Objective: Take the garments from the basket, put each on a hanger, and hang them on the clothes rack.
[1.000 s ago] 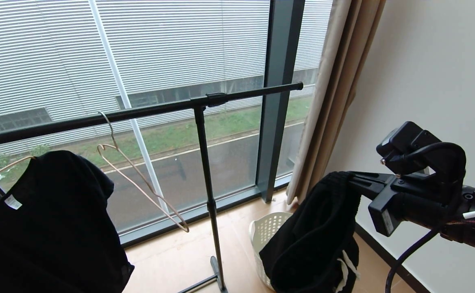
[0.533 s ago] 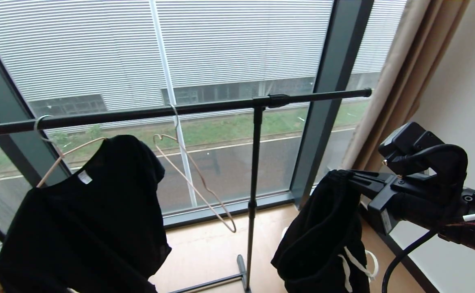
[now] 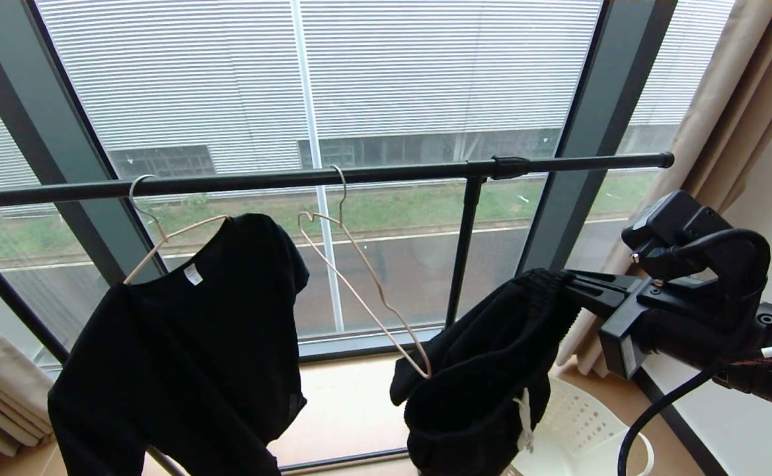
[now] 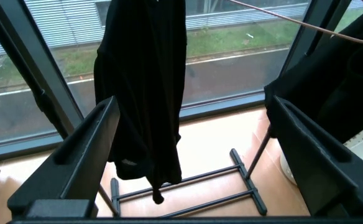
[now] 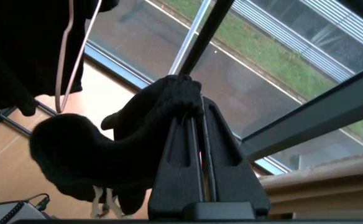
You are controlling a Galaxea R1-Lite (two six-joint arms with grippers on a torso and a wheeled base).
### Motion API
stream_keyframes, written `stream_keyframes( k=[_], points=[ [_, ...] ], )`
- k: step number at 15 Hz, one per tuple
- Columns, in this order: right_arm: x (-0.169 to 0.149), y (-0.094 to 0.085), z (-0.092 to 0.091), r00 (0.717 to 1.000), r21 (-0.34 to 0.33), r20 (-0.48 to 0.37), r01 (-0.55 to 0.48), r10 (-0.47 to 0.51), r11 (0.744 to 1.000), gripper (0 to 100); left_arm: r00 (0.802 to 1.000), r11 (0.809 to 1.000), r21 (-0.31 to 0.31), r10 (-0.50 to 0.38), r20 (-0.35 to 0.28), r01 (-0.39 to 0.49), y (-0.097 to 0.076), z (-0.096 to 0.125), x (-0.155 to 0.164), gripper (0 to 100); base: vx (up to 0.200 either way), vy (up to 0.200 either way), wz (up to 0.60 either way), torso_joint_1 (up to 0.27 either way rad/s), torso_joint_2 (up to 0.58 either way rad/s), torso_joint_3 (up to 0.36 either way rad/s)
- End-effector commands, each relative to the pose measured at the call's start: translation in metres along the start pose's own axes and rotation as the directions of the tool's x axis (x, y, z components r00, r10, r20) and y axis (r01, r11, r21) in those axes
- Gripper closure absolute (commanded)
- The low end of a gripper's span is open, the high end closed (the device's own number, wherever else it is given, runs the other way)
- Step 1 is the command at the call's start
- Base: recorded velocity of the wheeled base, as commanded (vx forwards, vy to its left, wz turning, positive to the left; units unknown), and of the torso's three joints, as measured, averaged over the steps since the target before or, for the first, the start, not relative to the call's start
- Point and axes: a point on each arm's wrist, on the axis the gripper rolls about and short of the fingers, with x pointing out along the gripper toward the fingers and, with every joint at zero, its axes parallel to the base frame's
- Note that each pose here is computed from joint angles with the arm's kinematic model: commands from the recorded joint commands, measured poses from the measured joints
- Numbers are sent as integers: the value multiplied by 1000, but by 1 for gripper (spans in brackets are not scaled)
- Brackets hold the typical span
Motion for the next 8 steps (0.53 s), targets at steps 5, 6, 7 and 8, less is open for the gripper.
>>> stream_keyframes(
  k=[5, 6, 7, 8],
  points=[
    [0, 0, -2, 1000, 0, -5, -1, 1, 1000, 100, 1000, 1000, 0, 0, -1, 0, 0, 0, 0, 0, 0, 0, 0, 148, -323, -164],
    [0, 0, -2, 1000, -2, -5, -1, 1, 1000, 100, 1000, 1000, 0, 0, -1, 0, 0, 0, 0, 0, 0, 0, 0, 173, -349, -193],
    [0, 0, -2, 1000, -2, -5, -1, 1, 1000, 100, 1000, 1000, 0, 0, -1, 0, 0, 0, 0, 0, 0, 0, 0, 168, -349, -188],
    [0, 0, -3, 1000, -2, -7, 0, 0, 1000, 100, 1000, 1000, 0, 0, -1, 0, 0, 0, 0, 0, 0, 0, 0, 168, -354, -183]
  ],
)
